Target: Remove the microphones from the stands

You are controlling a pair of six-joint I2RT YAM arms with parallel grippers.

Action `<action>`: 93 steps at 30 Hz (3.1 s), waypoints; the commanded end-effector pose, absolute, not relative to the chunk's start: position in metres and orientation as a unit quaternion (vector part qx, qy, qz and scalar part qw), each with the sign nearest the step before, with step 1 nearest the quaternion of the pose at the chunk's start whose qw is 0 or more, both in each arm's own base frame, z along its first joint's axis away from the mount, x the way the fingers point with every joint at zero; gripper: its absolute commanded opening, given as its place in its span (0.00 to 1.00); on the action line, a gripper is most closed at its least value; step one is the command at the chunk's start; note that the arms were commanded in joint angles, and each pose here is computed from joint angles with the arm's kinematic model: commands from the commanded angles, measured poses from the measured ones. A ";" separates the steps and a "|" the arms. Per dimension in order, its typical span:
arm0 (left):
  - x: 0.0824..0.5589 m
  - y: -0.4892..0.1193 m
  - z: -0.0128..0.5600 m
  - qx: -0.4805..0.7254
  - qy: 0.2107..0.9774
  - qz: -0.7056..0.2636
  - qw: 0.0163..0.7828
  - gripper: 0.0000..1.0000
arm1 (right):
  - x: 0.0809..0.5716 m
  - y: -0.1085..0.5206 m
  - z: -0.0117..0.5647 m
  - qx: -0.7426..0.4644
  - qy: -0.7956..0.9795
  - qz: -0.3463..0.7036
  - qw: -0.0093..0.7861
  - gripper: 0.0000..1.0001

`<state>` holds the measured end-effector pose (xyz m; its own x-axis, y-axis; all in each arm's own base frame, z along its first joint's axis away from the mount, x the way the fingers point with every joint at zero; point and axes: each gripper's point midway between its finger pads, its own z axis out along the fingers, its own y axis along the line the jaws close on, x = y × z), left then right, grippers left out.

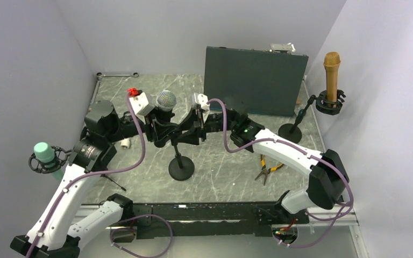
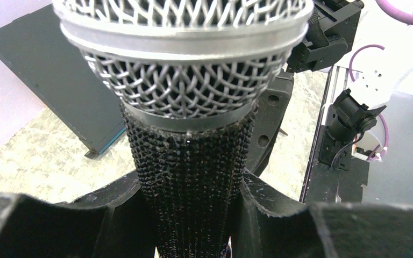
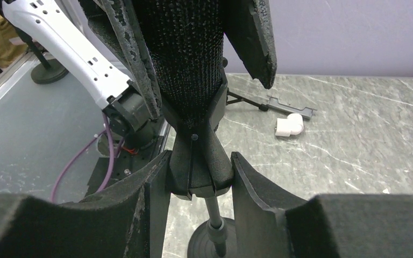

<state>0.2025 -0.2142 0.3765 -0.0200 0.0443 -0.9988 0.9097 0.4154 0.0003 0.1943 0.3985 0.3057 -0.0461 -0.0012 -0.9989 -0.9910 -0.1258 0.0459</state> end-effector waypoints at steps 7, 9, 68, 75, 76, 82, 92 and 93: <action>0.194 -0.211 0.397 0.388 0.595 -0.372 0.597 0.00 | 0.196 0.393 0.318 -0.520 0.477 0.525 0.476 0.33; 0.194 -0.211 0.397 0.388 0.595 -0.371 0.598 0.00 | 0.196 0.393 0.316 -0.517 0.483 0.525 0.473 0.68; 0.155 -0.113 0.403 0.197 0.668 -0.246 0.674 0.00 | 0.237 0.373 0.332 -0.412 0.532 0.448 0.588 0.00; 0.164 -0.114 0.371 0.156 0.708 -0.255 0.640 0.00 | 0.284 0.354 0.345 -0.358 0.563 0.362 0.651 0.00; 0.167 -0.116 0.365 0.152 0.714 -0.259 0.632 0.00 | 0.292 0.351 0.346 -0.352 0.568 0.353 0.655 0.00; 0.181 -0.126 0.332 0.116 0.753 -0.281 0.584 0.00 | 0.345 0.320 0.349 -0.302 0.588 0.308 0.685 0.00; 0.203 -0.148 0.256 0.051 0.827 -0.306 0.468 0.00 | 0.396 0.281 0.327 -0.283 0.601 0.259 0.701 0.00; 0.206 -0.149 0.246 0.042 0.836 -0.305 0.454 0.00 | 0.400 0.279 0.325 -0.282 0.604 0.254 0.701 0.00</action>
